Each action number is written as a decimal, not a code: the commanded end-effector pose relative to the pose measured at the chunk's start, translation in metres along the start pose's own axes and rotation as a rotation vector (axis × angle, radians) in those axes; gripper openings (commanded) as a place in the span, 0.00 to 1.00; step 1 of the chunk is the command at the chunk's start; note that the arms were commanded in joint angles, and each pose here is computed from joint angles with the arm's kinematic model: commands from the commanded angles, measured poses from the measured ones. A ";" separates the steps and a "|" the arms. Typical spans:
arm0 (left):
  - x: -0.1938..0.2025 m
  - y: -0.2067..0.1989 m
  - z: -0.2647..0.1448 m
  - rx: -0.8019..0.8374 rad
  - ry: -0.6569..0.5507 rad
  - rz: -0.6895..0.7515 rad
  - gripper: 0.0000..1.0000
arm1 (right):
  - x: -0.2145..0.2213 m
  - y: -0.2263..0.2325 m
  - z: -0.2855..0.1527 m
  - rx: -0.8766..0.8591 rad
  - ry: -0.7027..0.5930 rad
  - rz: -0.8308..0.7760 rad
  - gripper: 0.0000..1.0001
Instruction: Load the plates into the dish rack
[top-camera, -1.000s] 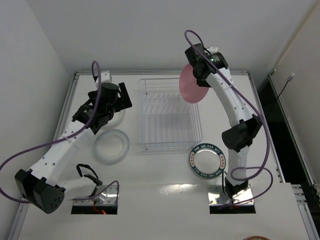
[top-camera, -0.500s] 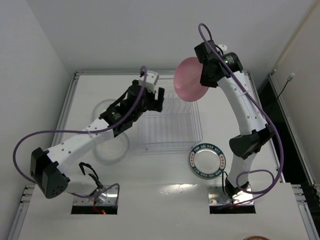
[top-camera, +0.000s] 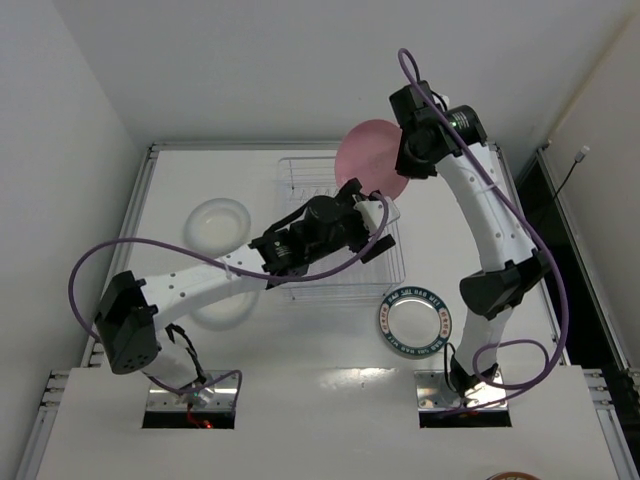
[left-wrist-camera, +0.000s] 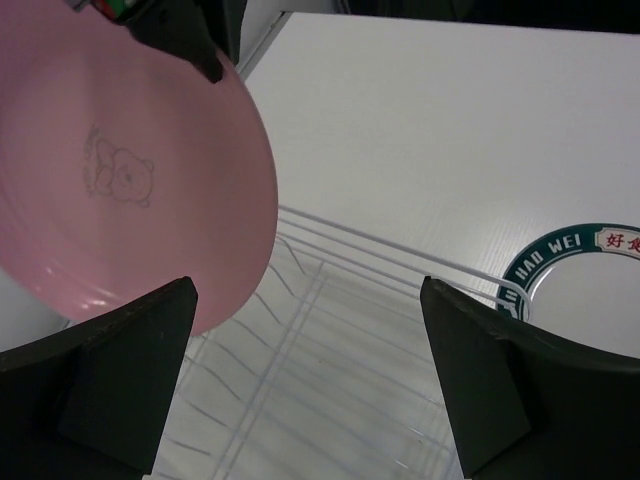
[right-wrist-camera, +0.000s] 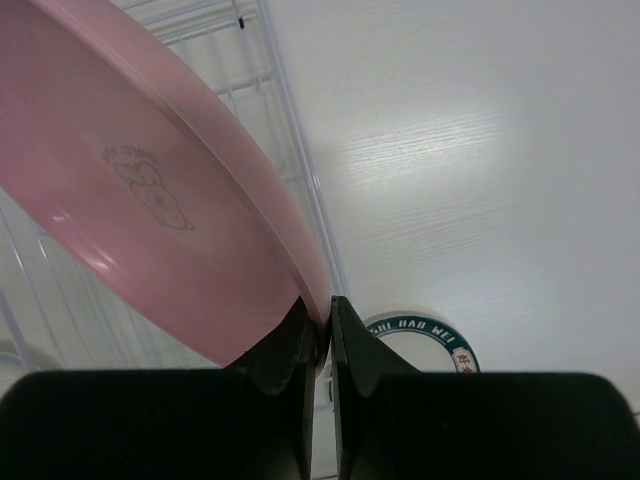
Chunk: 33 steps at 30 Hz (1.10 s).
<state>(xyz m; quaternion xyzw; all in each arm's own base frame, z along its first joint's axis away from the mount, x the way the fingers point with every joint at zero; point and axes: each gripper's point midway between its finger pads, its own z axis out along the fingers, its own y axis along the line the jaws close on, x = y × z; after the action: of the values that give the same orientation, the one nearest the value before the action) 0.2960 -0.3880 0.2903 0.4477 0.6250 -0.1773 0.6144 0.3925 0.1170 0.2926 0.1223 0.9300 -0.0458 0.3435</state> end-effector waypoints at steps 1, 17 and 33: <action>-0.028 -0.003 0.014 -0.003 -0.118 0.077 0.93 | 0.003 -0.003 -0.029 -0.067 -0.003 0.016 0.00; -0.028 0.016 0.052 -0.133 -0.170 0.046 0.79 | 0.017 0.007 -0.054 -0.211 0.041 -0.025 0.00; -0.051 0.011 0.035 -0.057 -0.141 -0.066 0.00 | 0.013 0.013 -0.059 -0.285 0.053 -0.007 0.08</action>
<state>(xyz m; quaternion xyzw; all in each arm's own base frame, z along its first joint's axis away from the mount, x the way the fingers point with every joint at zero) 0.3297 -0.4275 0.2855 0.4246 0.6137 -0.1595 0.6463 0.3655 0.1316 0.3053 0.0910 0.9405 0.0376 0.3251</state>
